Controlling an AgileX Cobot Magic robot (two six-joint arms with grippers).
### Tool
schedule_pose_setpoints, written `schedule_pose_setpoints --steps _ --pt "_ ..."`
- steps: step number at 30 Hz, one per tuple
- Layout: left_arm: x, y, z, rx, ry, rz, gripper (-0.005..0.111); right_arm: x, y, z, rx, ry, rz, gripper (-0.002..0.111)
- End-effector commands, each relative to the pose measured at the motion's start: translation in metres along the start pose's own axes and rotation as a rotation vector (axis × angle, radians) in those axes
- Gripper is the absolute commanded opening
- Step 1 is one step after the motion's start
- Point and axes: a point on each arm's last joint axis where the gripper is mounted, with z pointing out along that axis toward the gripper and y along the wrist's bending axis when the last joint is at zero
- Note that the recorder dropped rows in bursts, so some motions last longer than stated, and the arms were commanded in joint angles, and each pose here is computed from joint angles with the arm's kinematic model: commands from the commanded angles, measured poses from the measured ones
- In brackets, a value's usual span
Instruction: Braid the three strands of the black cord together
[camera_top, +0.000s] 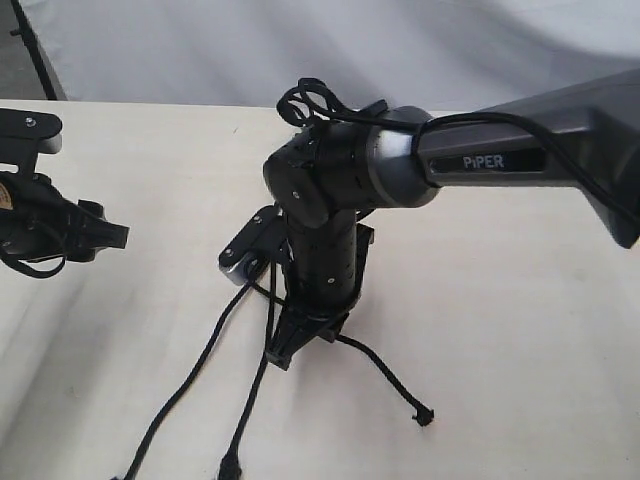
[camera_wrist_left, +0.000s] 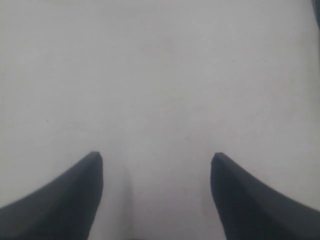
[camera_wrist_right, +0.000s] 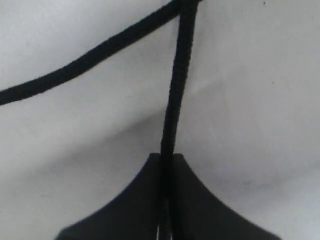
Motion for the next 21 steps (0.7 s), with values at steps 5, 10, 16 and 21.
schedule_pose_setpoints --steps 5,10,16,21 --pt "0.002 0.001 -0.001 -0.002 0.002 -0.009 0.06 -0.001 -0.004 0.0 0.033 -0.027 0.017 0.054" --pt "0.004 -0.001 -0.001 -0.001 0.032 -0.007 0.06 0.0 -0.013 -0.036 0.119 -0.124 -0.007 0.072" --pt "0.012 -0.04 -0.004 0.08 0.079 0.125 0.06 0.017 -0.037 -0.123 0.225 -0.42 0.192 0.072" --pt "0.032 -0.086 -0.014 0.164 0.187 0.28 0.06 0.055 -0.051 -0.162 0.255 -0.587 0.294 0.072"
